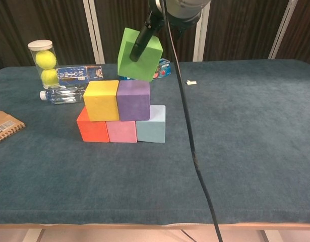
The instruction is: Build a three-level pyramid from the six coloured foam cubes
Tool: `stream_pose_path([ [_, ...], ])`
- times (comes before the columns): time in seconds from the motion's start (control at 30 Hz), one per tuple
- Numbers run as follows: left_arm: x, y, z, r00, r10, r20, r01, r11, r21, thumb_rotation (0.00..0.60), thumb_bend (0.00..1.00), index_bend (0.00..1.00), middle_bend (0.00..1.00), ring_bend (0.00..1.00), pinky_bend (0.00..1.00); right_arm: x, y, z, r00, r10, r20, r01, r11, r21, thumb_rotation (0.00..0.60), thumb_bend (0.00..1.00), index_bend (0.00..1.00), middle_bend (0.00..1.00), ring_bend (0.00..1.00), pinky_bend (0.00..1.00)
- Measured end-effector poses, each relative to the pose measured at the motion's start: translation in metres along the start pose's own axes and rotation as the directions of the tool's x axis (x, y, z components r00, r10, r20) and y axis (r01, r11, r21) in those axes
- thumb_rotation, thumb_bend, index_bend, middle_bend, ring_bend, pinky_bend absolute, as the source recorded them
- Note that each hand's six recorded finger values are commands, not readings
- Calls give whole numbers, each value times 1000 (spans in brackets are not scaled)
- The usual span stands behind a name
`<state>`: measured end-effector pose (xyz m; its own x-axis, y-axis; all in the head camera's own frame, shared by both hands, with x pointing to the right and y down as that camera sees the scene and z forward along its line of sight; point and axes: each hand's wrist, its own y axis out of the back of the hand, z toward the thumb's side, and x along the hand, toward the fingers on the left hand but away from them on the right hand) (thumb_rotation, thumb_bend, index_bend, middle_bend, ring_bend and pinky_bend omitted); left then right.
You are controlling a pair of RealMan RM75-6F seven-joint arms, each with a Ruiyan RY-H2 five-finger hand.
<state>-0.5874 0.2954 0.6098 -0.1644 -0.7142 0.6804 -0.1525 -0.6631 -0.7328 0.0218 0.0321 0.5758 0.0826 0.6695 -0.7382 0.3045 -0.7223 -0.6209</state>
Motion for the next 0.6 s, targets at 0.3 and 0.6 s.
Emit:
stream_pose_path([
  [0.3, -3, 0, -4, 1000, 5, -7, -5, 1000, -6, 600, 177, 67, 17, 0, 96, -4, -10, 3, 1000, 8, -3, -8, 1000, 10, 600, 231, 588, 6, 0, 0],
  [0.6, -4, 0, -6, 1000, 7, -7, -7, 1000, -11, 600, 177, 67, 17, 0, 96, -6, -15, 5, 1000, 9, -9, -8, 1000, 10, 600, 231, 579, 7, 0, 0],
])
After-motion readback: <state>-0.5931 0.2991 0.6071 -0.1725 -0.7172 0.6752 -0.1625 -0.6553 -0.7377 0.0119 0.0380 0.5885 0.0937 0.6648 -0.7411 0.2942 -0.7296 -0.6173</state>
